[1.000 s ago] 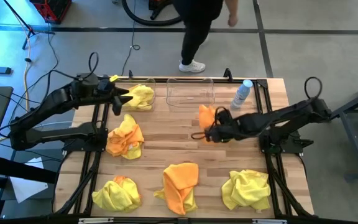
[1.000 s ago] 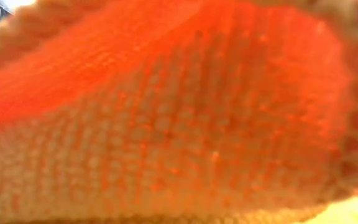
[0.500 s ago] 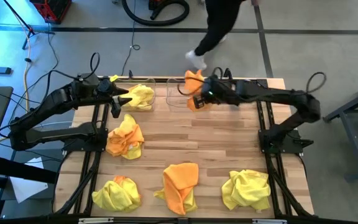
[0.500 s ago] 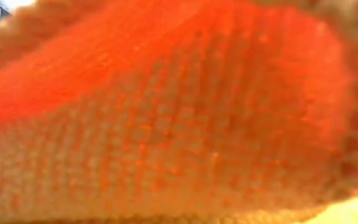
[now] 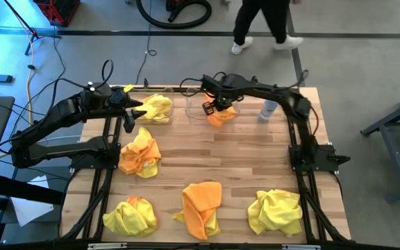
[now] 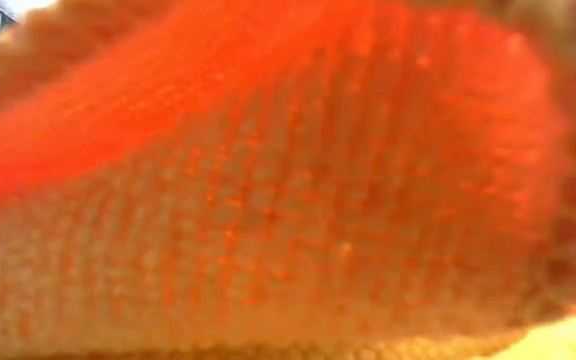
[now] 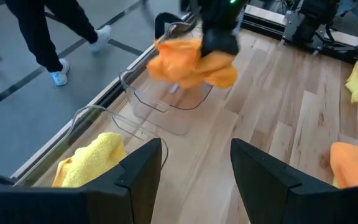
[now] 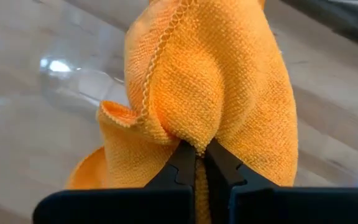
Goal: Sort microfiber towel by color & place in baskets
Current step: Put the orange microfiber towel into the right transparent bin
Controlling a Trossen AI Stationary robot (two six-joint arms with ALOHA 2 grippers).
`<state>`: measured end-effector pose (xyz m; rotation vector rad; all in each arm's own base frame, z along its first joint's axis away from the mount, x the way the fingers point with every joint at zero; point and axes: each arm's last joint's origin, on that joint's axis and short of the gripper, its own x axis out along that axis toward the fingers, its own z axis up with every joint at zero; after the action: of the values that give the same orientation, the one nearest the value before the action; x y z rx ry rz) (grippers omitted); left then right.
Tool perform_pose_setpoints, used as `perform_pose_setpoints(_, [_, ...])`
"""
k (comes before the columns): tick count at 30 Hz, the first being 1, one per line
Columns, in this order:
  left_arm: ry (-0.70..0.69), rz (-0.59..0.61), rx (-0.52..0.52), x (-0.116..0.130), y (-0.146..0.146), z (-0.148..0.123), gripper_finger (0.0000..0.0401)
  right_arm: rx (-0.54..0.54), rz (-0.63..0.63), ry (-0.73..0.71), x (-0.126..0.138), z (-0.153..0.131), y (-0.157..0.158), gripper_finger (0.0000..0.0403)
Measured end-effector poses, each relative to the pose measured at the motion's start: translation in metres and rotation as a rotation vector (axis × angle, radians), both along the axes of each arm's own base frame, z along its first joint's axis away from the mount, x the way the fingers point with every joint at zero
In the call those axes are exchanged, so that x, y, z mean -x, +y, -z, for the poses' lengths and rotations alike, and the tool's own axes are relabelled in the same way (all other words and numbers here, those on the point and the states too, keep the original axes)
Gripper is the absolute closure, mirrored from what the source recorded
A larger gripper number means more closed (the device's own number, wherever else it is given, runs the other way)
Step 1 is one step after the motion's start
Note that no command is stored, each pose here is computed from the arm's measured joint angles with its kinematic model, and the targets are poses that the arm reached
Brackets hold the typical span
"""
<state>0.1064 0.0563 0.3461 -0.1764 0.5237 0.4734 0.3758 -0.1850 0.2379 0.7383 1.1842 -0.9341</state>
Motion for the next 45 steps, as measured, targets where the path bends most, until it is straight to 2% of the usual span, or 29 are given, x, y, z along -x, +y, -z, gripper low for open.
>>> perform_pose_setpoints(6, [-0.002, -0.005, 0.005, 0.000, 0.000, 0.000, 0.0220, -0.039, 0.030, 0.049, -0.012, 0.037, -0.019, 0.0393])
perform_pose_setpoints(12, [-0.007, -0.011, 0.014, 0.000, 0.000, 0.000, 0.0220, -0.023, 0.043, 0.020, -0.015, 0.041, -0.023, 0.0338])
perform_pose_setpoints(20, [-0.009, -0.015, 0.020, 0.000, 0.000, 0.000, 0.0220, -0.012, 0.033, 0.041, -0.012, 0.015, -0.024, 0.0250])
perform_pose_setpoints(26, [-0.013, -0.021, 0.029, 0.000, 0.000, 0.000, 0.0220, 0.040, 0.009, 0.087, -0.011, -0.018, -0.018, 0.0225])
perform_pose_setpoints(31, [-0.029, -0.044, 0.063, 0.000, 0.000, 0.000, 0.0220, 0.063, -0.074, 0.104, -0.011, -0.044, 0.004, 0.0230])
perform_pose_setpoints(35, [-0.031, -0.047, 0.067, 0.000, 0.000, 0.000, 0.0220, 0.121, -0.104, 0.084, -0.005, -0.064, 0.034, 0.0239])
perform_pose_setpoints(40, [-0.031, -0.047, 0.068, 0.000, 0.000, 0.000, 0.0220, 0.182, -0.116, 0.047, 0.018, -0.087, 0.083, 0.0251])
perform_pose_setpoints(45, [-0.040, -0.069, 0.116, -0.003, 0.001, 0.001, 0.0220, 0.184, -0.106, -0.071, 0.055, -0.090, 0.123, 0.0254])
